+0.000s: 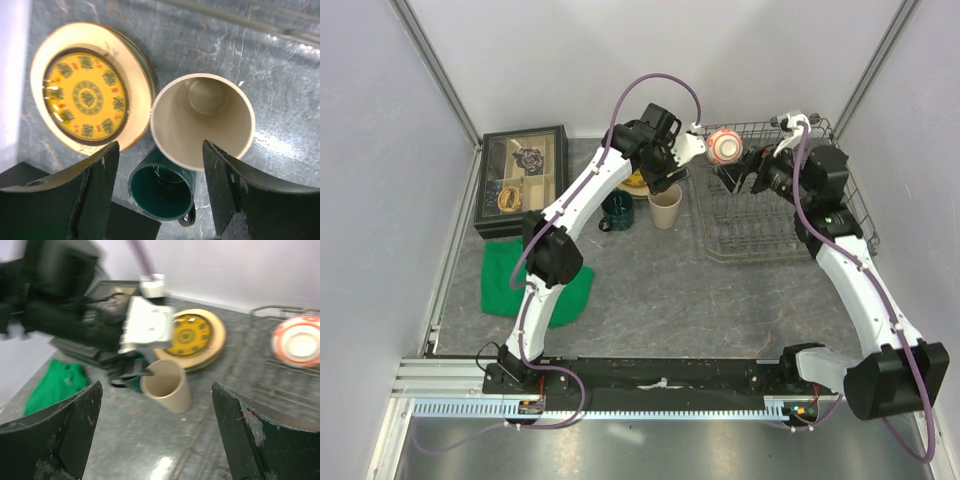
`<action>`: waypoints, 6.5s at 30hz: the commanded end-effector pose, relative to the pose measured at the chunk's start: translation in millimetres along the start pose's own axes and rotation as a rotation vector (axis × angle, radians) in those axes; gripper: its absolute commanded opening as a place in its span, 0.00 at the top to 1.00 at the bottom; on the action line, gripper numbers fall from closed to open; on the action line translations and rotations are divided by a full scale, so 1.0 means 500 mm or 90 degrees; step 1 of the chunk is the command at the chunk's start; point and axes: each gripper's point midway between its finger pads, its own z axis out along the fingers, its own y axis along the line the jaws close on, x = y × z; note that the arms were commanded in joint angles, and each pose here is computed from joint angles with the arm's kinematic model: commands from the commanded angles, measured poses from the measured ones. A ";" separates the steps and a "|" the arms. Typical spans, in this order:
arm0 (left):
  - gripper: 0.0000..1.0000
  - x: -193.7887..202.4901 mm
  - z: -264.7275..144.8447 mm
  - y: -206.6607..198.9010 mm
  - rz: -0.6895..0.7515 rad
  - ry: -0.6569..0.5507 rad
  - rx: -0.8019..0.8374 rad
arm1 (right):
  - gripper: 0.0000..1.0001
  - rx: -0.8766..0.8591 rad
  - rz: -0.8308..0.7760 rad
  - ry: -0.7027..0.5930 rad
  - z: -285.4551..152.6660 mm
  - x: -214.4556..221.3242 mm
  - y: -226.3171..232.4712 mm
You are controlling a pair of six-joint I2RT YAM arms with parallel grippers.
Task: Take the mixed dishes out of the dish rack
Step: Place the cup at the center of the board, then pick up the bowl from the dish rack.
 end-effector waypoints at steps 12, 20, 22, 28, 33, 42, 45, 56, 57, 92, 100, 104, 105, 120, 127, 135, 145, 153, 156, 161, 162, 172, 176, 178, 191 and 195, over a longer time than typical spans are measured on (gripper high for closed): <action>0.06 -0.096 -0.168 0.006 -0.059 -0.163 -0.048 | 0.02 0.323 -0.122 0.040 0.183 0.002 -0.337; 0.05 -0.066 -0.193 0.025 -0.073 -0.173 -0.093 | 0.02 0.393 -0.189 0.070 0.280 0.083 -0.447; 0.05 -0.056 -0.191 0.030 -0.077 -0.171 -0.095 | 0.02 0.404 -0.206 0.069 0.297 0.086 -0.460; 0.05 -0.023 -0.171 0.036 -0.080 -0.150 -0.096 | 0.02 0.422 -0.221 0.112 0.342 0.144 -0.520; 0.05 -0.013 -0.158 0.036 -0.082 -0.143 -0.094 | 0.02 0.442 -0.238 0.130 0.357 0.169 -0.551; 0.05 -0.007 -0.147 0.031 -0.086 -0.137 -0.087 | 0.02 0.447 -0.262 0.148 0.367 0.201 -0.577; 0.05 -0.006 -0.146 0.030 -0.087 -0.137 -0.087 | 0.02 0.448 -0.266 0.148 0.373 0.205 -0.581; 0.05 0.001 -0.138 0.029 -0.087 -0.127 -0.087 | 0.06 0.441 -0.262 0.154 0.391 0.215 -0.592; 0.05 0.003 -0.137 0.029 -0.087 -0.126 -0.087 | 0.07 0.438 -0.264 0.156 0.393 0.217 -0.590; 0.05 0.020 -0.114 0.015 -0.093 -0.109 -0.071 | 0.26 0.348 -0.175 0.154 0.394 0.235 -0.605; 0.05 0.023 -0.109 0.011 -0.093 -0.107 -0.065 | 0.34 0.342 -0.173 0.165 0.395 0.246 -0.605; 0.05 0.021 -0.108 0.010 -0.093 -0.108 -0.063 | 0.35 0.345 -0.173 0.169 0.393 0.252 -0.608; 0.05 0.021 -0.108 0.011 -0.094 -0.109 -0.064 | 0.35 0.347 -0.173 0.171 0.392 0.255 -0.609; 0.05 0.024 -0.111 0.004 -0.096 -0.109 -0.057 | 0.38 0.358 -0.175 0.190 0.378 0.276 -0.607; 0.05 0.027 -0.112 0.001 -0.095 -0.107 -0.056 | 0.42 0.357 -0.177 0.197 0.377 0.285 -0.602; 0.05 0.030 -0.109 0.000 -0.095 -0.105 -0.055 | 0.54 0.361 -0.182 0.200 0.371 0.283 -0.595; 0.05 0.011 -0.130 0.010 -0.093 -0.124 -0.065 | 0.83 0.359 -0.197 0.181 0.366 0.228 -0.567; 0.05 0.004 -0.139 0.013 -0.092 -0.132 -0.067 | 0.94 0.358 -0.196 0.157 0.359 0.174 -0.544; 0.05 0.003 -0.140 0.012 -0.092 -0.134 -0.066 | 0.96 0.358 -0.198 0.149 0.358 0.158 -0.538; 0.05 0.001 -0.143 0.012 -0.093 -0.136 -0.066 | 0.98 0.360 -0.202 0.139 0.359 0.137 -0.532; 0.05 0.001 -0.144 0.012 -0.093 -0.136 -0.066 | 0.98 0.361 -0.202 0.139 0.359 0.136 -0.534; 0.05 0.001 -0.140 0.011 -0.093 -0.136 -0.064 | 1.00 0.359 -0.208 0.130 0.361 0.115 -0.528; 0.05 0.003 -0.138 0.011 -0.095 -0.134 -0.064 | 1.00 0.358 -0.215 0.121 0.358 0.096 -0.520; 0.05 0.001 -0.139 0.012 -0.094 -0.136 -0.064 | 1.00 0.358 -0.218 0.114 0.355 0.082 -0.516; 0.05 -0.016 -0.157 0.018 -0.091 -0.154 -0.068 | 1.00 0.355 -0.213 0.109 0.324 0.045 -0.485; 0.05 -0.020 -0.158 0.019 -0.090 -0.158 -0.067 | 1.00 0.350 -0.206 0.118 0.315 0.049 -0.479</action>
